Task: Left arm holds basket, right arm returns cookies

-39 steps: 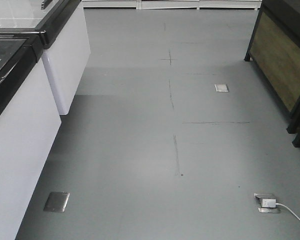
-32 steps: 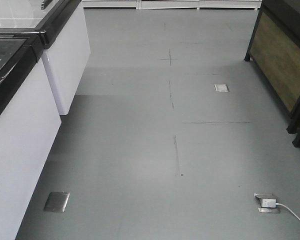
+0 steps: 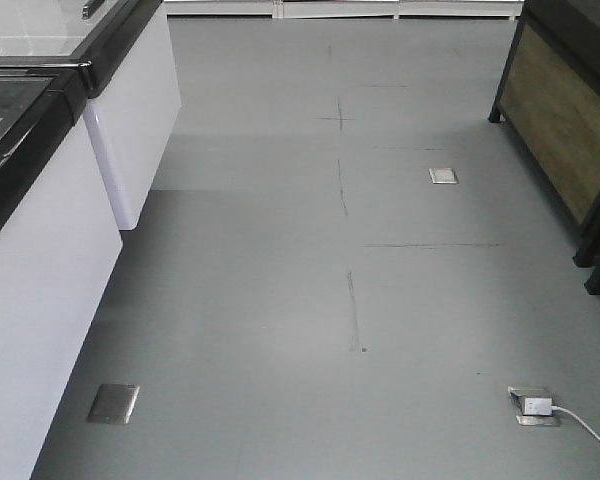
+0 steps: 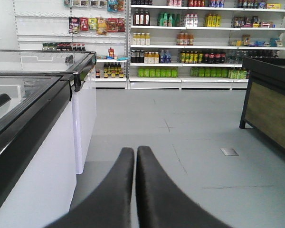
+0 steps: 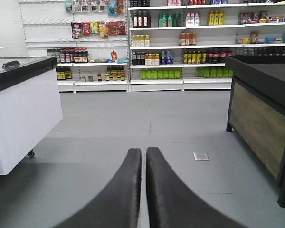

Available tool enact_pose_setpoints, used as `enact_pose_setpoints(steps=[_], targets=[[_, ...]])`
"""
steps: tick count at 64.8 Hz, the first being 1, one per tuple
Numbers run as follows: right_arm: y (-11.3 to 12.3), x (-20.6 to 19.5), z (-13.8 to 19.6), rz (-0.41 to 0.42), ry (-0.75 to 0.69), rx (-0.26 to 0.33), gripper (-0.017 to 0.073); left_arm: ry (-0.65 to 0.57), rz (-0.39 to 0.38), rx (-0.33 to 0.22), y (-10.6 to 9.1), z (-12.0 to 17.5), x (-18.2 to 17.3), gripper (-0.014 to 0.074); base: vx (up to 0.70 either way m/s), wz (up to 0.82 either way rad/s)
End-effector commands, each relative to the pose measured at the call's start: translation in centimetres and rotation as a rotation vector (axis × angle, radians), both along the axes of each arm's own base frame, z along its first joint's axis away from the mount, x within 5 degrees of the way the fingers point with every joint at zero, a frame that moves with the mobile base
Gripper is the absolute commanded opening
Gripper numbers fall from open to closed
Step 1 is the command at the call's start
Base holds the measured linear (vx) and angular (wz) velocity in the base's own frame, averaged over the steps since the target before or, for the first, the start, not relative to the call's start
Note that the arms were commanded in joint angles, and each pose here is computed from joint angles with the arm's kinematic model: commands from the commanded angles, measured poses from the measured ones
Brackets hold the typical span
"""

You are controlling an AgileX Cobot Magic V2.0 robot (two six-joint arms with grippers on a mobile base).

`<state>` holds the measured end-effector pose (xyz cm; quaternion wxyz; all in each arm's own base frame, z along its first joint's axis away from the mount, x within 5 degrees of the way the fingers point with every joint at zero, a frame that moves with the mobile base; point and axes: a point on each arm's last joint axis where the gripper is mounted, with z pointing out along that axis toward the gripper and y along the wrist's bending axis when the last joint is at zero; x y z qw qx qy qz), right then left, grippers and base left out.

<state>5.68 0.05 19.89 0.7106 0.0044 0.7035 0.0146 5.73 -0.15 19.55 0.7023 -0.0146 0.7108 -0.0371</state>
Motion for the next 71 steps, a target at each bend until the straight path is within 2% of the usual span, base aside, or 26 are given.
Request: enact_pose_setpoints(steps=[1,71], targets=[[0.08,-0.05,0.10,0.008,-0.064,-0.013,-0.0010,-0.128,-0.019,-0.005,-0.13,1.87,-0.33,-0.0006,0.00,0.00],[0.08,-0.05,0.10,0.008,-0.064,-0.013,-0.0010,-0.132,-0.020,-0.005,-0.14,1.91,-0.34,-0.0006,0.00,0.00]])
